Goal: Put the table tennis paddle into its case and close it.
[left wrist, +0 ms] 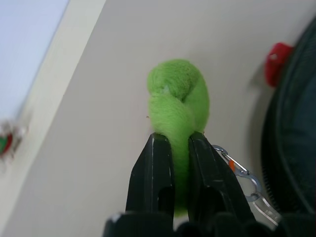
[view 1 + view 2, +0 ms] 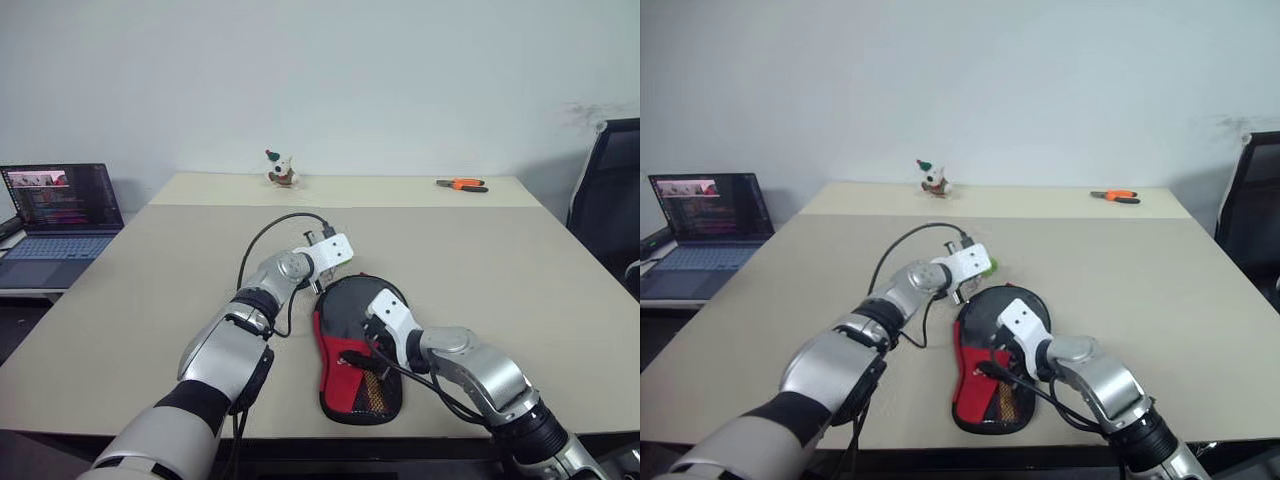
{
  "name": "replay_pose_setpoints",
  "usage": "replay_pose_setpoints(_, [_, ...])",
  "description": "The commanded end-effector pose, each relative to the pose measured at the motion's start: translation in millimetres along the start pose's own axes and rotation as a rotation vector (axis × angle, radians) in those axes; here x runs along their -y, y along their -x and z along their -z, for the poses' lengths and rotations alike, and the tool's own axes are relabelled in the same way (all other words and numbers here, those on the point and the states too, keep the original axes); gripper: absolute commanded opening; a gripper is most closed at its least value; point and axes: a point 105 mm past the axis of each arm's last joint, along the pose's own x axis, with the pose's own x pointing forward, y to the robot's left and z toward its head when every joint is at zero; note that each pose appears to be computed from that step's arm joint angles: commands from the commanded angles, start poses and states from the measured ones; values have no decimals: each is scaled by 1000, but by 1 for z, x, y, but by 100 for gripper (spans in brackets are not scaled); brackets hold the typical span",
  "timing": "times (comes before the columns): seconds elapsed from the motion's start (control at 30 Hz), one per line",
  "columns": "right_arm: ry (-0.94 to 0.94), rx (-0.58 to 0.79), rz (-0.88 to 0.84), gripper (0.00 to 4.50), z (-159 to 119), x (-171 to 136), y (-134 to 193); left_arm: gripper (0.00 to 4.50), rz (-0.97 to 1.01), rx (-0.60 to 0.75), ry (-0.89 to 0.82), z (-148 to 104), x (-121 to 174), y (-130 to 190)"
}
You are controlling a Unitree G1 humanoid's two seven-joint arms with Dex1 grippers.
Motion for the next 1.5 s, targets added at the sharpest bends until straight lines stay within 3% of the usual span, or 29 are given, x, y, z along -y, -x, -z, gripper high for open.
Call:
replay_pose_setpoints(0.03, [-98, -174, -14, 450, 47, -6, 0, 4, -56, 96, -129, -37, -15, -2])
replay_pose_setpoints(0.33, [-99, -192, -25, 450, 53, -10, 3, 4, -11, 244, -361, -93, 13, -12])
replay_pose_setpoints(0.73, [-103, -208, -37, 450, 58, -17, 7, 4, -19, 369, -562, -133, 33, -12])
replay_pose_setpoints(1.2, [-99, -205, -21, 450, 55, -10, 7, 4, 84, 378, -560, -129, 53, -14])
replay_pose_setpoints(1.5, [-88, -187, -21, 450, 48, -8, 2, 326, 175, 401, -531, -119, 67, -11])
